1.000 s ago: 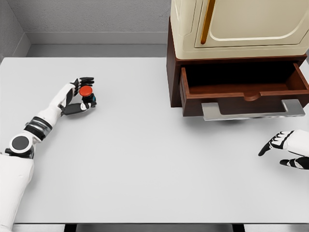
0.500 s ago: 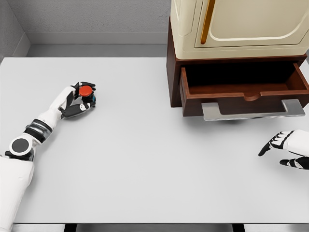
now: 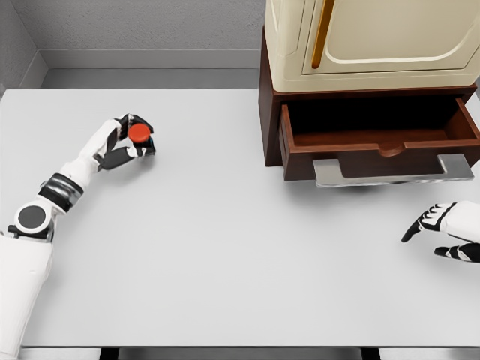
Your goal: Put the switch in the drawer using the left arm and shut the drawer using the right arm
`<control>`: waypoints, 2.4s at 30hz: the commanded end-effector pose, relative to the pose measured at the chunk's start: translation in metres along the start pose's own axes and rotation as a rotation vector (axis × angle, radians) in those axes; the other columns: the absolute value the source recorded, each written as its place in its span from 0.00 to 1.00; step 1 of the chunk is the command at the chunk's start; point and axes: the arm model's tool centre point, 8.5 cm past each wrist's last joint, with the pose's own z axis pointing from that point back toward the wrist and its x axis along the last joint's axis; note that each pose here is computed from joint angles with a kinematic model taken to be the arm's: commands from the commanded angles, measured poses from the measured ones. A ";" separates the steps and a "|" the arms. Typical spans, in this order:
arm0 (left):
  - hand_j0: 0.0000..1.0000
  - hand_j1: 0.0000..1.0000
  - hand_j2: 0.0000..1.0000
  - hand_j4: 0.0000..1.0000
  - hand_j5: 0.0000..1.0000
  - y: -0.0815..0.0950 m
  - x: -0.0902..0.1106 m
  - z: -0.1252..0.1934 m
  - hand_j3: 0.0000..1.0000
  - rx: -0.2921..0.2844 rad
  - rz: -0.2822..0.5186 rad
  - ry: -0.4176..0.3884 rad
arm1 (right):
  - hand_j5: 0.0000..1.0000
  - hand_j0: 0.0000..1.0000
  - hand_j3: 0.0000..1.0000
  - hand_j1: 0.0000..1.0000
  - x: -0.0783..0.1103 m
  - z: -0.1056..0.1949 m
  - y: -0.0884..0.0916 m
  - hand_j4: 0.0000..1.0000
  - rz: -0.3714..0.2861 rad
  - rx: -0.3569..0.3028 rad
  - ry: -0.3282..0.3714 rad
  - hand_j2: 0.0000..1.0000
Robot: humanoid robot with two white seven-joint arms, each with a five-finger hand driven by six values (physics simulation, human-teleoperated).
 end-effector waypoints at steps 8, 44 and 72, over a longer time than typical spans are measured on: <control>0.28 0.28 0.28 0.28 0.28 -0.007 0.029 -0.006 0.28 -0.017 -0.027 -0.089 | 0.67 0.67 0.67 0.67 0.000 0.000 -0.002 0.67 -0.002 -0.005 -0.001 0.67; 0.28 0.28 0.28 0.28 0.28 -0.078 0.171 -0.014 0.28 -0.076 -0.403 -0.430 | 0.67 0.67 0.67 0.67 0.000 0.001 -0.005 0.67 -0.011 -0.013 -0.006 0.67; 0.28 0.28 0.28 0.28 0.28 -0.156 0.246 -0.048 0.28 -0.141 -0.701 -0.568 | 0.67 0.67 0.67 0.67 0.000 0.001 -0.007 0.67 -0.011 -0.013 -0.007 0.67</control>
